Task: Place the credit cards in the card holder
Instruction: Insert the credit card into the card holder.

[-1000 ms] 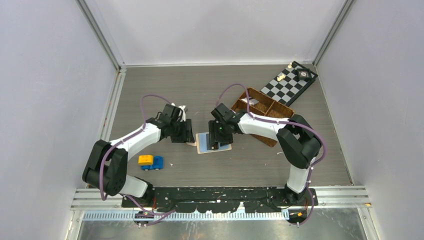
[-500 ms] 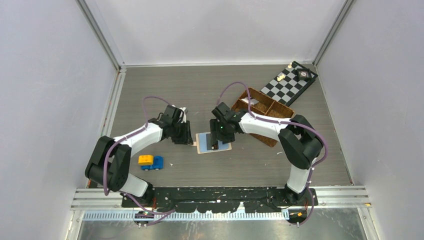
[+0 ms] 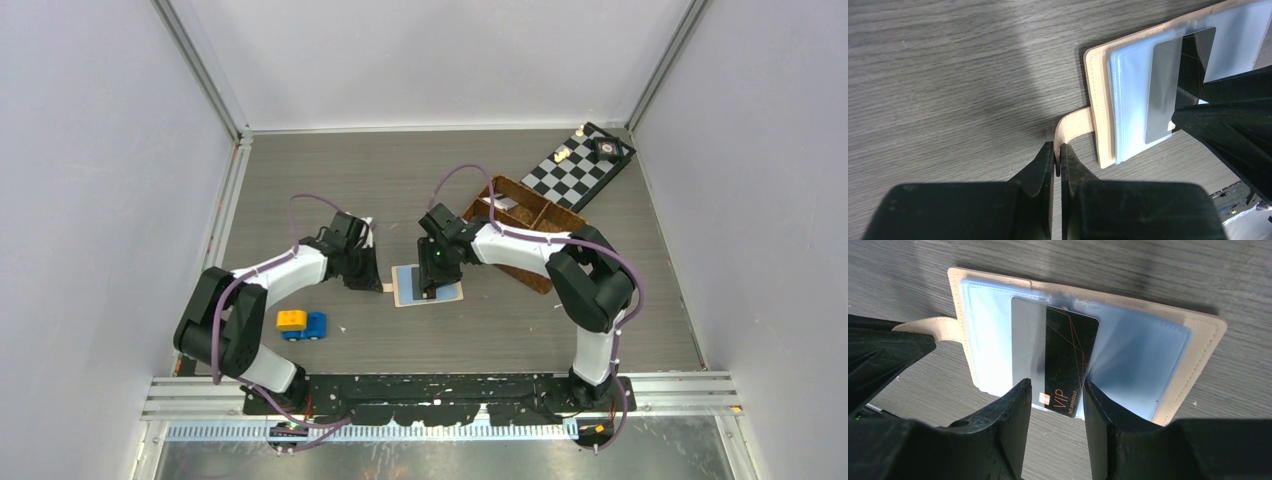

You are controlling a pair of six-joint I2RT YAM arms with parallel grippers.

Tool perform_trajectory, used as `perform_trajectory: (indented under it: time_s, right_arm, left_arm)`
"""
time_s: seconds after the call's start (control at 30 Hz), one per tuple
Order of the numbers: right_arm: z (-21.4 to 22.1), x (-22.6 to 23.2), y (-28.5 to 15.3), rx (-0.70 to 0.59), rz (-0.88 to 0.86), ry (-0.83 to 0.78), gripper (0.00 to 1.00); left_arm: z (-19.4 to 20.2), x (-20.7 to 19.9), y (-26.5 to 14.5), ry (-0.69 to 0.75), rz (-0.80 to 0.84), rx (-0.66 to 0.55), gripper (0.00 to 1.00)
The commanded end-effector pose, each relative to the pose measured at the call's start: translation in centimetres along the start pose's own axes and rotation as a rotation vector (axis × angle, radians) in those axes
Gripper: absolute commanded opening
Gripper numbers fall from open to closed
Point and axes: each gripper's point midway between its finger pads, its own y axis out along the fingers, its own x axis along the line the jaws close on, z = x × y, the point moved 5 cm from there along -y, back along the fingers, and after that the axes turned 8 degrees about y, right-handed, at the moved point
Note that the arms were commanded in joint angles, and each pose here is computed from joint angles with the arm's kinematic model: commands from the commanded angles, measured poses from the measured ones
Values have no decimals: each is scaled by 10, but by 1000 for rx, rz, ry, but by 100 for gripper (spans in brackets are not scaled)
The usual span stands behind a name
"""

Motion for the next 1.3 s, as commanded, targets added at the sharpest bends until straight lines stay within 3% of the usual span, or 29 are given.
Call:
perform_trajectory:
  time_s: [0.0,0.4,0.73,1.07,1.2,1.27]
  right_arm:
    - [-10,20,-2,-28,-57,-35,47]
    - [-9,35,3,-20,-82,-74,40]
    - [-9,43,-4,-38,-97,-93,41]
    - [-23,25,-68,-177,-2,-189,70]
    - [-37,4,-93,-240,90,-220,75]
    - [-48,-9,-105,-271,131,-224,77]
  left_arm:
    - [-5,0,4,23,5,-26,0]
    - [-8,-2,7,30,19,-30,0]
    - [-11,1,6,27,-5,-42,0]
    - [-26,20,-3,-50,-23,-104,0]
    - [-28,22,-7,-58,-30,-108,19]
    - [-31,22,-13,-64,-27,-120,37]
